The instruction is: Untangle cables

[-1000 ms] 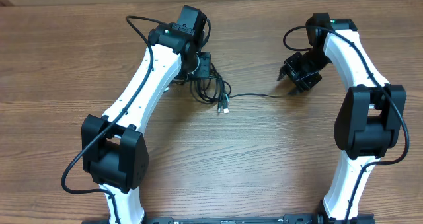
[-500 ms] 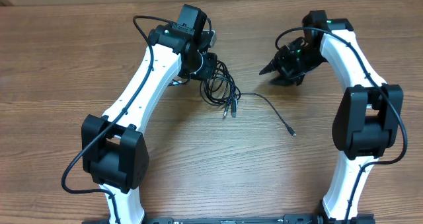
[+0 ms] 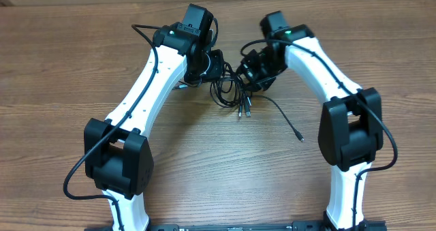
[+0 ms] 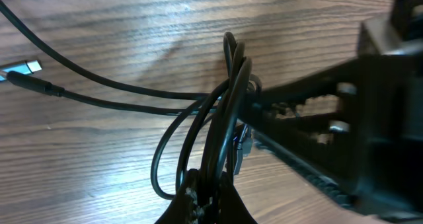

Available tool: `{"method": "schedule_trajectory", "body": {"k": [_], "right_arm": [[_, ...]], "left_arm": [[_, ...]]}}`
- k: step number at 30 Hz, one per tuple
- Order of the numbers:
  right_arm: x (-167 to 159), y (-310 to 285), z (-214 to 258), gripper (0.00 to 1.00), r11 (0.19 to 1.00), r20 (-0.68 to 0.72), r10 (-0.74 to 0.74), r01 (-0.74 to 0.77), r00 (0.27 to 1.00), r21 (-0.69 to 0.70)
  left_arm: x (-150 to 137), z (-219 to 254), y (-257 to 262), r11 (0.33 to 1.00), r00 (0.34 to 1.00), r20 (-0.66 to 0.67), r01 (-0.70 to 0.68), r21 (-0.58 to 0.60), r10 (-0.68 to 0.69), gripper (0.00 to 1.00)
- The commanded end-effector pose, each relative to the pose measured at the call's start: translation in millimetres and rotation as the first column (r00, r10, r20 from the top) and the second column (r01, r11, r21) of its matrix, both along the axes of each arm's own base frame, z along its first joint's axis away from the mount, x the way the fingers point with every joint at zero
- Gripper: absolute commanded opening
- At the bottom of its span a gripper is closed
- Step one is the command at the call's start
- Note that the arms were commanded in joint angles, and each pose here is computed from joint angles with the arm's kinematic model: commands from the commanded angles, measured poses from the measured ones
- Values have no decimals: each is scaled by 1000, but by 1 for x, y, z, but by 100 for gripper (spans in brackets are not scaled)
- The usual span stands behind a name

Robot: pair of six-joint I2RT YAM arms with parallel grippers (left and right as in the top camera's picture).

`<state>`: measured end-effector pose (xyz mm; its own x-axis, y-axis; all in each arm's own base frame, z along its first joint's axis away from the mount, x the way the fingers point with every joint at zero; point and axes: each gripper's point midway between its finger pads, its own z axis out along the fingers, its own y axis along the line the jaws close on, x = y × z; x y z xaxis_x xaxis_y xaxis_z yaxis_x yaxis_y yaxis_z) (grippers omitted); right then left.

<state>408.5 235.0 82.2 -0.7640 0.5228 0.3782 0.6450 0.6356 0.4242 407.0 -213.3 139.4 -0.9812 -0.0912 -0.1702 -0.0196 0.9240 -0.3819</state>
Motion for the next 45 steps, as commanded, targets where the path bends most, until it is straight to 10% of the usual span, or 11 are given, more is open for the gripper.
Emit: {"method": "schedule_trajectory", "body": {"k": [1,45], "right_arm": [[8,-6,-6,40,977,-4,-170,168,985,-130],[-10,-3,-15,32,937,-56,-268,247,962,-245]], "left_arm": [[-7,7,-10,998,1000,-27,0,-57,-1,4],[-7,14,-24,990,999,-19,35,-136,-38,4]]}}
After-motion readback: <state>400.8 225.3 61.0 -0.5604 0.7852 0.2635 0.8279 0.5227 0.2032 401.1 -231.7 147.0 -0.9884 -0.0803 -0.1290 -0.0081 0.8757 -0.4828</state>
